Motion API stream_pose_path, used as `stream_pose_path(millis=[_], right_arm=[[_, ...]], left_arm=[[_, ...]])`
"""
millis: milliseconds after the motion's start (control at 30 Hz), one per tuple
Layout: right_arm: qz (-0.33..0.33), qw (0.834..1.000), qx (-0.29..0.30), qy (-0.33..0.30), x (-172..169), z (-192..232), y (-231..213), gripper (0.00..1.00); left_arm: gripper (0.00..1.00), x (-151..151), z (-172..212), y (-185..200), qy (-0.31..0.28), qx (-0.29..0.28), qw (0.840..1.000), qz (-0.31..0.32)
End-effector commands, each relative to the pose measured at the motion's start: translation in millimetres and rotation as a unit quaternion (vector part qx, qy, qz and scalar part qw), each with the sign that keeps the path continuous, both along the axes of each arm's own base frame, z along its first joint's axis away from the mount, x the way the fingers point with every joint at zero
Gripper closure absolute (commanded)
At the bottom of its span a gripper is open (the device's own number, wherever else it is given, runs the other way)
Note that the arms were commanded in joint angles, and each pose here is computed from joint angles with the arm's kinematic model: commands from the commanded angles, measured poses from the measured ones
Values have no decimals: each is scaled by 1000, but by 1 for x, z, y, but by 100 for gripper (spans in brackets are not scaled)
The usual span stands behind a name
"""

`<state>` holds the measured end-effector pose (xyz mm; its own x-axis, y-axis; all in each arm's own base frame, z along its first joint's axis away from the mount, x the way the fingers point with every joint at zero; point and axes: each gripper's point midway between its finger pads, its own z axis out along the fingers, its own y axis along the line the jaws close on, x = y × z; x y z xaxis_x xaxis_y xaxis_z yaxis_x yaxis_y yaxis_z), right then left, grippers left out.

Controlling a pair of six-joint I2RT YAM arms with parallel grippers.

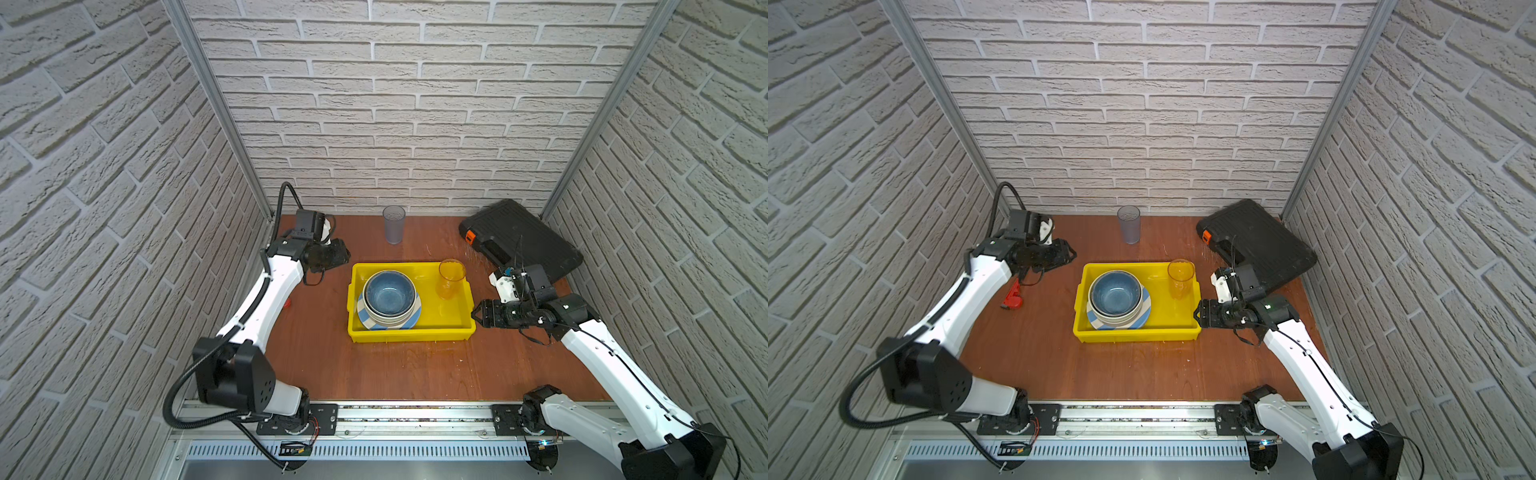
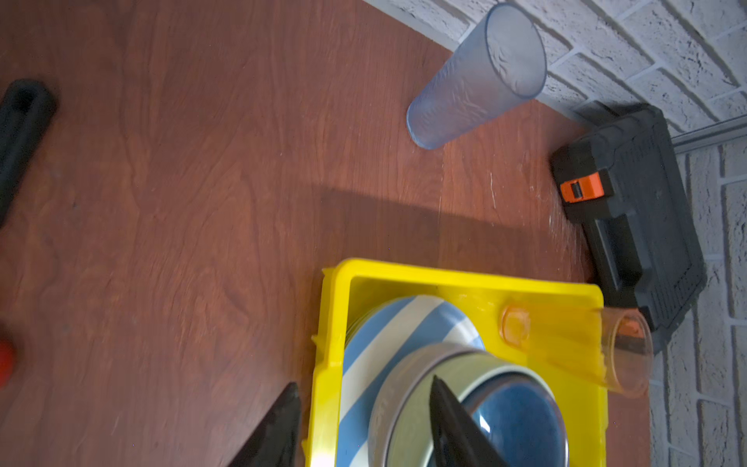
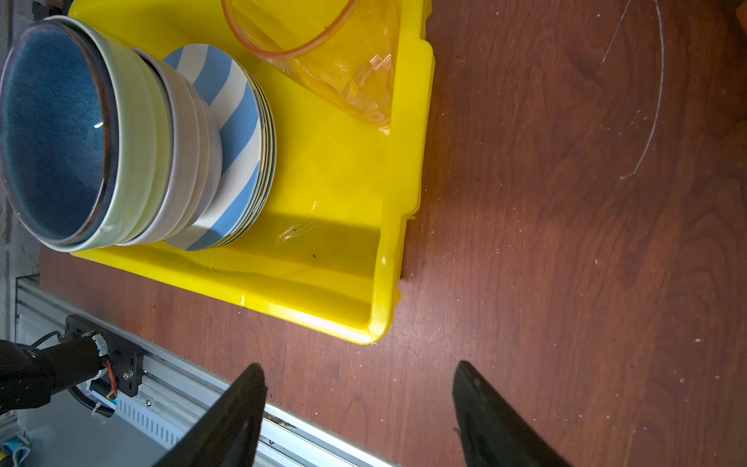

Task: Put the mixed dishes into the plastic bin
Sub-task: 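Close the left gripper on the frosted blue cup and lift it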

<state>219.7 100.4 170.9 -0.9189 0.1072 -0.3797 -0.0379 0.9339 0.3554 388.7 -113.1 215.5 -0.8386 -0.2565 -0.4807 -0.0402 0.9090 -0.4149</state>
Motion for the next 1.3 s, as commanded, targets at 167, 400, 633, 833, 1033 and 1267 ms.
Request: stream_pose_path(millis=[167,400,633,833,1033,1267], right_arm=[[4,1000,-3,-19,-17,14,-7,23],[-2,1000,-8,-21,-25,10,-12,23],[0,1000,-8,-14,-26,3,-11,22],[-1,1000,-3,-18,-27,4,-10,22],[-1,1000,1,-25,-27,8,-9,22],[-2,1000,3,-29,-26,10,-9,22]], left_arm=[[47,98,3,-33,-31,-50,998,-20],[47,151,-8,-64,-31,-97,995,-23],[44,184,-8,-96,-47,-117,992,-28],[44,201,-21,-116,-27,-141,989,-25],[50,210,-32,-125,-20,-156,987,-16],[52,211,-48,-131,-3,-159,987,-13]])
